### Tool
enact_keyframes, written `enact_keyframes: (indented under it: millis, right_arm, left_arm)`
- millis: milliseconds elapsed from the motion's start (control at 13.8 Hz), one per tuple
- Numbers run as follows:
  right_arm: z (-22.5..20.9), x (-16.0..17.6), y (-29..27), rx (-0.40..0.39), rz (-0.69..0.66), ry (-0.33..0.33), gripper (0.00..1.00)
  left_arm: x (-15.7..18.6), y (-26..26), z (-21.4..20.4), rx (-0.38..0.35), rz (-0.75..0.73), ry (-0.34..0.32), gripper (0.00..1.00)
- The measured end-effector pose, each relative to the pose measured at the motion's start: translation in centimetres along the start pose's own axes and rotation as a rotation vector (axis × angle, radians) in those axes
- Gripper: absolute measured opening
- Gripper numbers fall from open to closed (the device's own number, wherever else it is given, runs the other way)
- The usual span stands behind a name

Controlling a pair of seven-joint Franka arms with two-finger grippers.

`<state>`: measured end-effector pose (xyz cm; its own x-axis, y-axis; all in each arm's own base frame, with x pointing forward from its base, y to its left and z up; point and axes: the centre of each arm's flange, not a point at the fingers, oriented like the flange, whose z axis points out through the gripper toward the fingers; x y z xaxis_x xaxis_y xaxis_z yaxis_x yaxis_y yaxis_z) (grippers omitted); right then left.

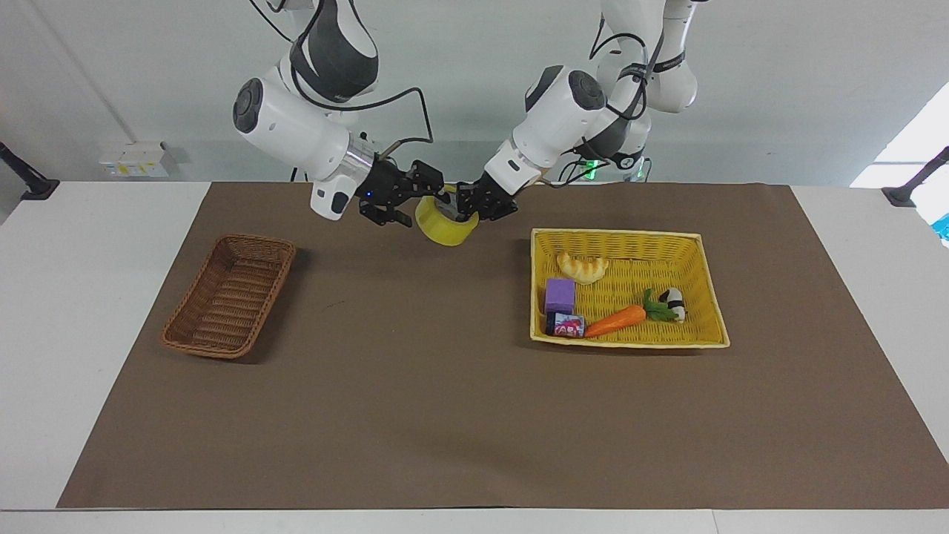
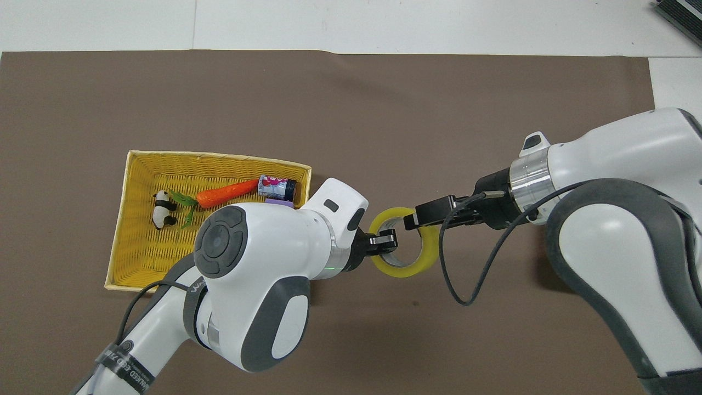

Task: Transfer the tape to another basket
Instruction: 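Grasp the tape roll with the right gripper from the left gripper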

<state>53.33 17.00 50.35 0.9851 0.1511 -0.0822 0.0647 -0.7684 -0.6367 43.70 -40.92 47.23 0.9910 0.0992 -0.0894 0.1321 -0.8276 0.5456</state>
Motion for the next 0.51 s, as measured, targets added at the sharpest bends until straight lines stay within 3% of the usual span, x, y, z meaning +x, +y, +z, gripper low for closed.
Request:
enact_keyframes:
  millis: [362,506]
  right_arm:
    - [-0.3,-0.2,1.5,0.000,-0.079,0.002,1.00]
    - [-0.2,-0.3,1.3,-0.004,-0.085,-0.001,0.96]
  left_arm:
    - [0.2,0.7,-0.6,-0.062,-0.036,0.017,0.23]
    - [-0.3,1.4,-0.5,-0.079,-0.028,0.027,0.23]
